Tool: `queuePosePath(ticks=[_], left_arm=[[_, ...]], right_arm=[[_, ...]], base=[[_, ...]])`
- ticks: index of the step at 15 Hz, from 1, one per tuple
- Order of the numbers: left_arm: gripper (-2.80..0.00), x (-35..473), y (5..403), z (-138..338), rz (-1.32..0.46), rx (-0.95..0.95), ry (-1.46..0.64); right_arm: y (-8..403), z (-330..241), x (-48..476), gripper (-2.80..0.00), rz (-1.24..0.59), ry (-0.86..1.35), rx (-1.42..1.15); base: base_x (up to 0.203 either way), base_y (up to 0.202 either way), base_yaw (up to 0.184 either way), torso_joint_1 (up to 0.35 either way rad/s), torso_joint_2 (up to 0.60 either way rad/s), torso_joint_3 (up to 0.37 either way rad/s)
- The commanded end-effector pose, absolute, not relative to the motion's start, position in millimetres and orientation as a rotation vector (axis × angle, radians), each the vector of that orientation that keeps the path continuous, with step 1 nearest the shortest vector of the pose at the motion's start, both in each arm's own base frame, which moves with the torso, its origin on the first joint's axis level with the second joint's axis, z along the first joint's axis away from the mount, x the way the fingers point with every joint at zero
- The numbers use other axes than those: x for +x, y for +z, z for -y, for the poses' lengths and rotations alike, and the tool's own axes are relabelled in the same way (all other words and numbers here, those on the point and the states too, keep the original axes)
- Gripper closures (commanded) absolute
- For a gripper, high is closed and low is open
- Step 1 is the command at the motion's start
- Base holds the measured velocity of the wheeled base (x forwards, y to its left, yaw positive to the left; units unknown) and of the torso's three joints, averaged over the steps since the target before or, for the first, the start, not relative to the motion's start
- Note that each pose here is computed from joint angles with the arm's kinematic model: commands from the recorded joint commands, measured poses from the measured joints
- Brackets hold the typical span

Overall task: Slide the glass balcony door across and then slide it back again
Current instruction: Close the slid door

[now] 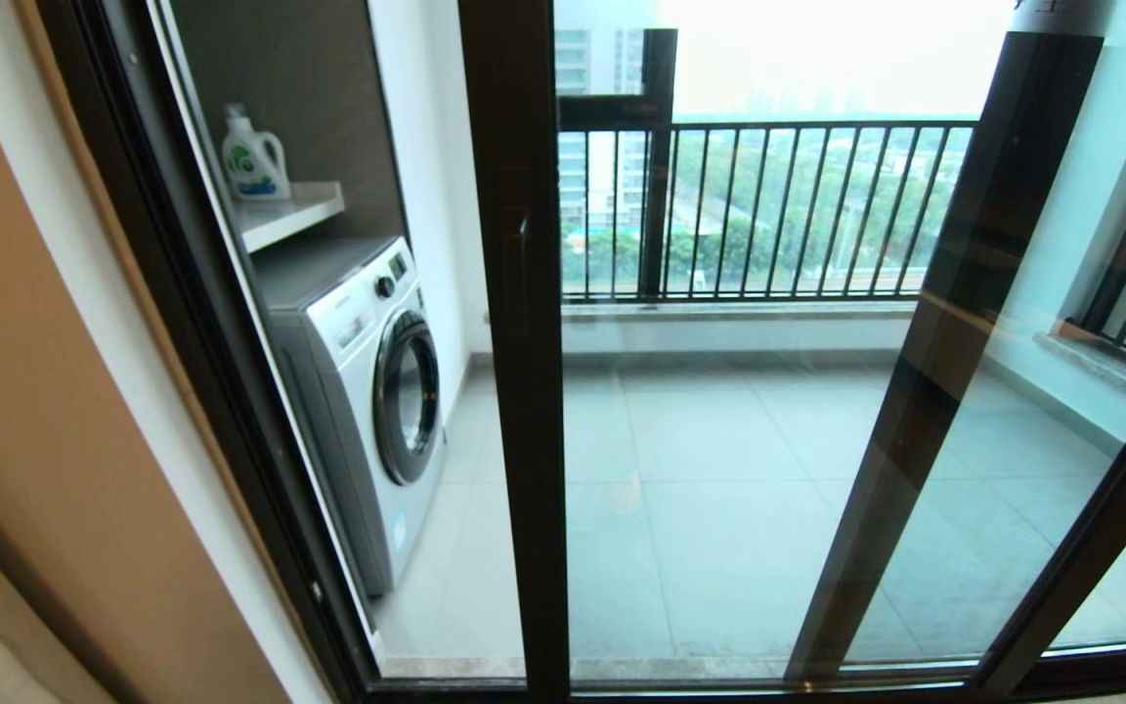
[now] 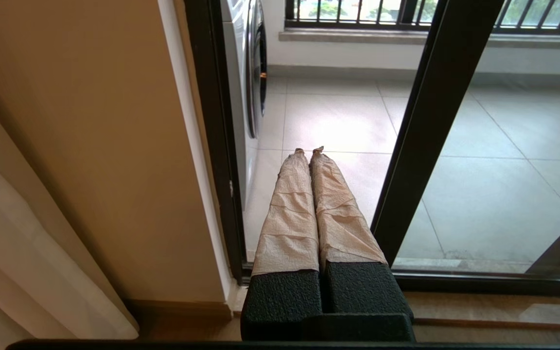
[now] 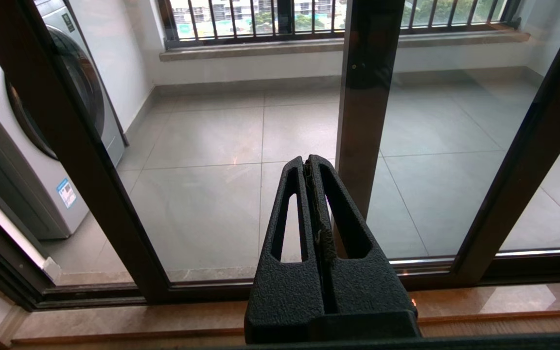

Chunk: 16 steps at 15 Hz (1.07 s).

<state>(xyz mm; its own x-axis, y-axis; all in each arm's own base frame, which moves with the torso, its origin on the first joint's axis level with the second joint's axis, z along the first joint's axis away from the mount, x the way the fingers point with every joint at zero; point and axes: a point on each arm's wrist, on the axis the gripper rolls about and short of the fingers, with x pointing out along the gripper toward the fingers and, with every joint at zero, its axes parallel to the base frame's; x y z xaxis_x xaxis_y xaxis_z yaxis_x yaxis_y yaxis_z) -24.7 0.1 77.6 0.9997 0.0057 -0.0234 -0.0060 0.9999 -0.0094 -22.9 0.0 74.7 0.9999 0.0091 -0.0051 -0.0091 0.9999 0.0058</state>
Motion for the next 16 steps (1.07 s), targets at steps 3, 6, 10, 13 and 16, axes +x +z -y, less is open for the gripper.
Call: queuePosePath(ticks=[3,6,10,13,16], left_arm=[[0.0,-25,77,0,-0.032,-0.02,0.006],[0.0,-25,77,0,-0.028,-0.017,0.006],[0.0,-36,120,0,0.058,-0.021,-0.001],[0.0,-28,163,1,0.012,-0.026,-0.05],[0.0,9,193,2,-0.097,-0.078,-0.1]], right_arm=[[75,0,-23,0.0,-0.005,0.01,0.006],[75,0,-23,0.0,-0.008,0.009,0.006],[75,0,-23,0.0,-0.006,0.011,0.006],[75,0,-23,0.0,-0.006,0.011,0.006],[75,0,-23,0.0,-0.008,0.011,0.006]], base=[[0.0,0.0,0.0,0.0,0.0,0.0],[0.0,0.0,0.0,0.0,0.0,0.0],[0.0,0.0,0.0,0.0,0.0,0.0],[0.0,0.0,0.0,0.0,0.0,0.0],[0.0,0.0,0.0,0.0,0.0,0.0]])
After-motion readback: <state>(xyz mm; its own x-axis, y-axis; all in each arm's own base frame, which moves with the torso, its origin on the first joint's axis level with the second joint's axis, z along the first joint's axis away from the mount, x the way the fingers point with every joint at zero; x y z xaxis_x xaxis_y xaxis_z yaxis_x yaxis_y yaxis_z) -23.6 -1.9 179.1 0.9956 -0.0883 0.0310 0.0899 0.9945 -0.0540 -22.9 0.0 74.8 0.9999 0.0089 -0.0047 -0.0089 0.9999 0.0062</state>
